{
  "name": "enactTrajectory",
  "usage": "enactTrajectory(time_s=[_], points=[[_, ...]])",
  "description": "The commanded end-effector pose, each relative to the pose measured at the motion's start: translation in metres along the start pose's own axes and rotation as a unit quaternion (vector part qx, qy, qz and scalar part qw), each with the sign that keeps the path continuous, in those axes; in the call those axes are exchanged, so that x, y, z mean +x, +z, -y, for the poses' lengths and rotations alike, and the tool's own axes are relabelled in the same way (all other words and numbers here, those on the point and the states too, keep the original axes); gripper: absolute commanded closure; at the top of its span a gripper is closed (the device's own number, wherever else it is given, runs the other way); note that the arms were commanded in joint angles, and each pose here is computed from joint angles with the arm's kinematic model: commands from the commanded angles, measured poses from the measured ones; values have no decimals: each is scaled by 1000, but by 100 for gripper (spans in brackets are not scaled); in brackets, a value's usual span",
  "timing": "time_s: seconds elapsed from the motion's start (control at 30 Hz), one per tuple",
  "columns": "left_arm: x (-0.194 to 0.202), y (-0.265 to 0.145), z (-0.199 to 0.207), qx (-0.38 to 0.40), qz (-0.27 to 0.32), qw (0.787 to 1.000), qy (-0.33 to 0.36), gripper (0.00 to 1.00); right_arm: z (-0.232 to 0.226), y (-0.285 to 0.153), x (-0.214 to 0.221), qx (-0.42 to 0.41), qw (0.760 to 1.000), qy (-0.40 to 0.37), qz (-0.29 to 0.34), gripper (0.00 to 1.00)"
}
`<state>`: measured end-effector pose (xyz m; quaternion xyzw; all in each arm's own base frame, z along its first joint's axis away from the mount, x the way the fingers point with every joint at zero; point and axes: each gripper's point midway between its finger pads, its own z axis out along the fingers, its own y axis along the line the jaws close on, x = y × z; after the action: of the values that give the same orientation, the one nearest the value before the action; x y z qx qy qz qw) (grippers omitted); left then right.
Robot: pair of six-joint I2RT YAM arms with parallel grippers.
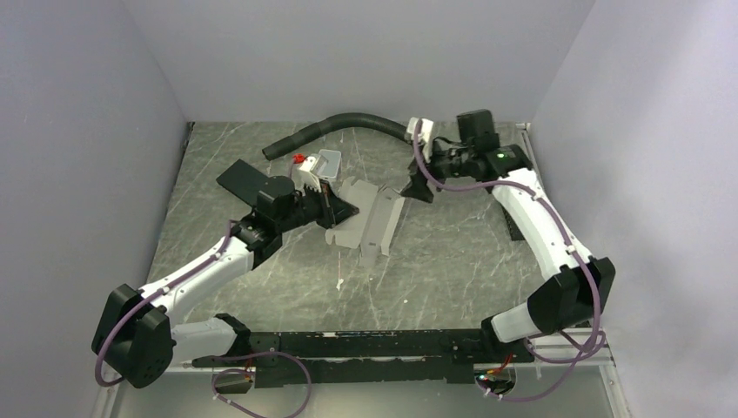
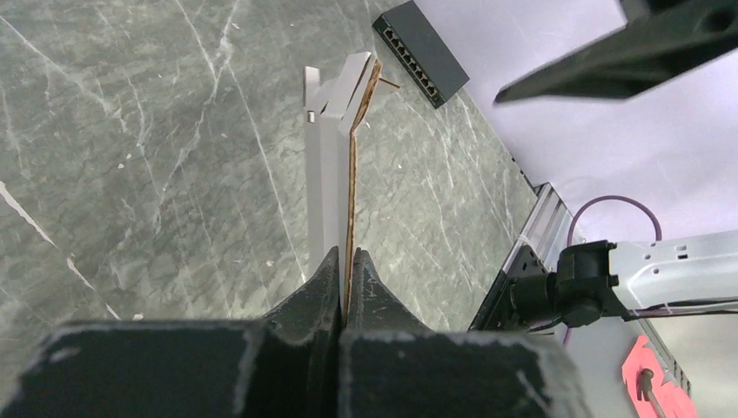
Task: Fold the paper box
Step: Fold the paper box at the center of the board.
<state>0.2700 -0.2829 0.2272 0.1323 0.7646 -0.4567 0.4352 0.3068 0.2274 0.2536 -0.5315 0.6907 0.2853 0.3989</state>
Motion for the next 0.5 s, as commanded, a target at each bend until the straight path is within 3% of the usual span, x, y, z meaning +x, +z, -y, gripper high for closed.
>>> enactTrajectory(time_s=[0.0, 0.13, 0.47], points=[[-3, -3, 13, 42, -9, 999, 33, 100, -17, -33, -35, -42, 993, -87, 72, 23], [-2, -3, 20, 59, -22, 997, 42, 100, -27, -26, -27, -94, 983, -138, 75, 21], [-1, -4, 27, 81, -23, 996, 39, 100, -12, 4, -17, -104, 988, -106, 49, 28]])
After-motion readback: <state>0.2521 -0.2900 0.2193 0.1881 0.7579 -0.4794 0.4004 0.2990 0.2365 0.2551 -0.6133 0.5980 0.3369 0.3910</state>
